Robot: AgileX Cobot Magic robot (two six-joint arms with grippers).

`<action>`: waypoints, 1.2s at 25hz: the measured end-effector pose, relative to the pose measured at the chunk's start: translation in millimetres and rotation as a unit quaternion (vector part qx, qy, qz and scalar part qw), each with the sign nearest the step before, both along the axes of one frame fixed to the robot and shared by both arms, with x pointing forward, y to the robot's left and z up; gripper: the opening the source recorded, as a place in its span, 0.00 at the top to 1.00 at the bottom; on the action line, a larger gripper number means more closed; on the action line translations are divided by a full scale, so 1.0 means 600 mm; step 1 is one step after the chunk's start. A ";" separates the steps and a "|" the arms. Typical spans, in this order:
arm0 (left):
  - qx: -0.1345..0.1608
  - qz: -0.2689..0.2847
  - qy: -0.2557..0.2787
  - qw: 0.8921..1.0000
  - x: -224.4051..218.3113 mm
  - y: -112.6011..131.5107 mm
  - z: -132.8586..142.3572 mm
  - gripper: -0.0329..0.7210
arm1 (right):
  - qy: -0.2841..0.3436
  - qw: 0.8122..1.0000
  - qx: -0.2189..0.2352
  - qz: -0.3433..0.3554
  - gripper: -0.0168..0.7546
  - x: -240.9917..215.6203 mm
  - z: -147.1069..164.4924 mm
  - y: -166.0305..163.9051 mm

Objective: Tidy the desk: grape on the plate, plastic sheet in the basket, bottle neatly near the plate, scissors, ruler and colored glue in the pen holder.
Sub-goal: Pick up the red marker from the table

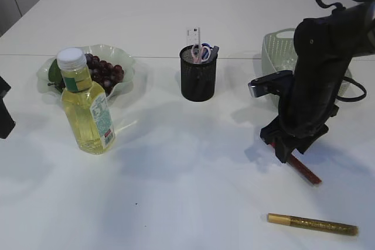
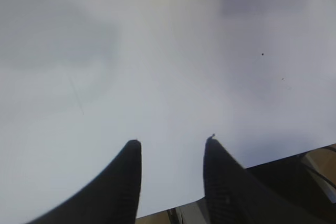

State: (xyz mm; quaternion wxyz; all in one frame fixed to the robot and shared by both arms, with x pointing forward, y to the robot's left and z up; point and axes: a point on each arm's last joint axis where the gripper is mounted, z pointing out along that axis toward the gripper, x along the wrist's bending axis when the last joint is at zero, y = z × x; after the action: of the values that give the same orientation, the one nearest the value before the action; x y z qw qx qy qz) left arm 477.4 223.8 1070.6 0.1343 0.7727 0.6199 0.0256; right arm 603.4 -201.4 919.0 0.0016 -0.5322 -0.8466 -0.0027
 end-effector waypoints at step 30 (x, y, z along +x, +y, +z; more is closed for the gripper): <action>0.000 0.000 -0.001 1.000 0.000 0.000 0.000 0.57 | 0.011 1.000 -0.008 0.002 0.77 0.004 -0.029 0.000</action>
State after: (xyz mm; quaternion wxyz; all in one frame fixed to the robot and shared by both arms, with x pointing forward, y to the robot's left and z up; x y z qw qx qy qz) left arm 477.5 223.7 1070.6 0.1350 0.7725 0.6199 0.0261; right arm 606.0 -201.7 901.3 0.0064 -0.5302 -0.8478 0.0099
